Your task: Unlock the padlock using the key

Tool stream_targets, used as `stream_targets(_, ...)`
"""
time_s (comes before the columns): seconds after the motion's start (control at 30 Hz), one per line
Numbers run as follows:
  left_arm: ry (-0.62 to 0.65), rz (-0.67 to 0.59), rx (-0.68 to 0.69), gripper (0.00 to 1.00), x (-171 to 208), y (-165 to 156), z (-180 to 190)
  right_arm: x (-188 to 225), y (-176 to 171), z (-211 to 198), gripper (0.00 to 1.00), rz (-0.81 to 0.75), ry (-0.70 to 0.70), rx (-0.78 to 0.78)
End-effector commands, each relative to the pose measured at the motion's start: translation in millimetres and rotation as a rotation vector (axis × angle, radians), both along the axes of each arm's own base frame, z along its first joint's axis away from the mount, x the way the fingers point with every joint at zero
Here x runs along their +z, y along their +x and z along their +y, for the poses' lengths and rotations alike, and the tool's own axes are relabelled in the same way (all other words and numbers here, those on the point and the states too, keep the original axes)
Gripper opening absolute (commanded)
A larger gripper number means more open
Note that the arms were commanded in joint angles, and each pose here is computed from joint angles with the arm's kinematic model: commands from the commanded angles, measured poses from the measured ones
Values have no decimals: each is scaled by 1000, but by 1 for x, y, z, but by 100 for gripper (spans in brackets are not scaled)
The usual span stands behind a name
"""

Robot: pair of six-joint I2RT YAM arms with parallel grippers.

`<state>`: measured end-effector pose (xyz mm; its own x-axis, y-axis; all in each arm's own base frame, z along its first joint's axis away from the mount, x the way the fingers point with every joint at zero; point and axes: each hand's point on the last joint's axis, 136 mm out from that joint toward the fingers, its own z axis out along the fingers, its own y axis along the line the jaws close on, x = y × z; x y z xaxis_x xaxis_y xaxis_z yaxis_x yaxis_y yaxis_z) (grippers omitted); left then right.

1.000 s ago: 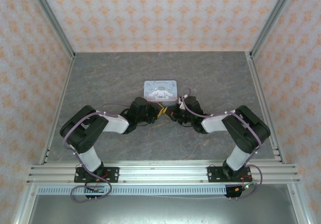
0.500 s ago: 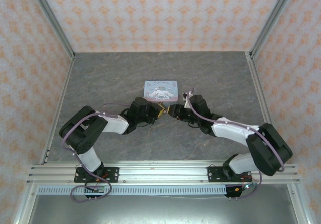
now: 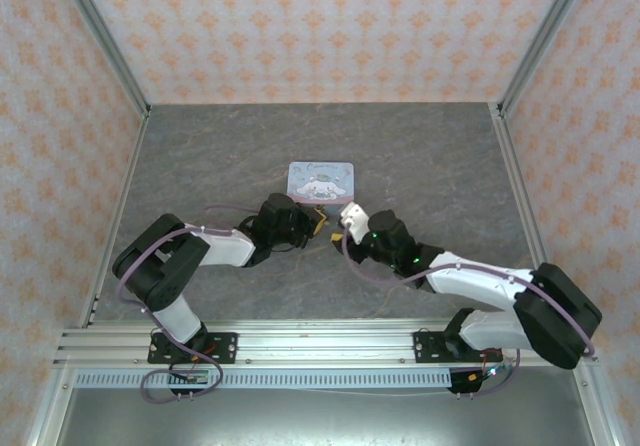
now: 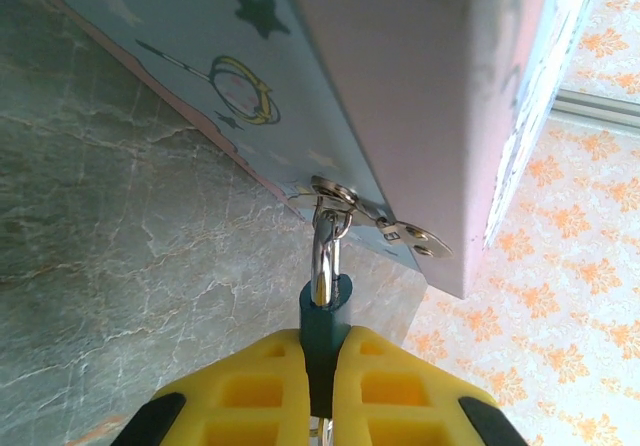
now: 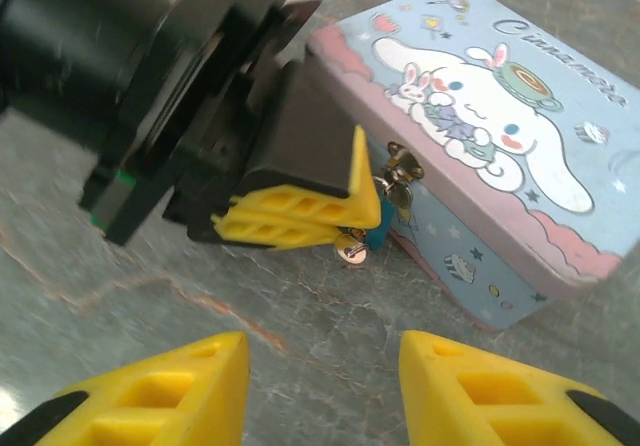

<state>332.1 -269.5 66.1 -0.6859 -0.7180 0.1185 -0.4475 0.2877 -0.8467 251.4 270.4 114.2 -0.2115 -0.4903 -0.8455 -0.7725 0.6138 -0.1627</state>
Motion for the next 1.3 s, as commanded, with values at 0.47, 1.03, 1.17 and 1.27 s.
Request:
stream_targets(0.47, -27, -36, -8, 0, 24, 9, -9, -15, 44, 21, 45, -384, -325, 11)
stream_targets(1.03, -33, -34, -10, 0, 24, 7, -9, -31, 53, 28, 29, -361, -352, -2)
stream_targets(1.17, -34, -33, -11, 0, 24, 7, -9, -34, 53, 28, 26, -359, -356, 0)
stream_targets(1.27, -34, -33, -11, 0, 24, 7, -9, -35, 53, 29, 22, -355, -359, 8)
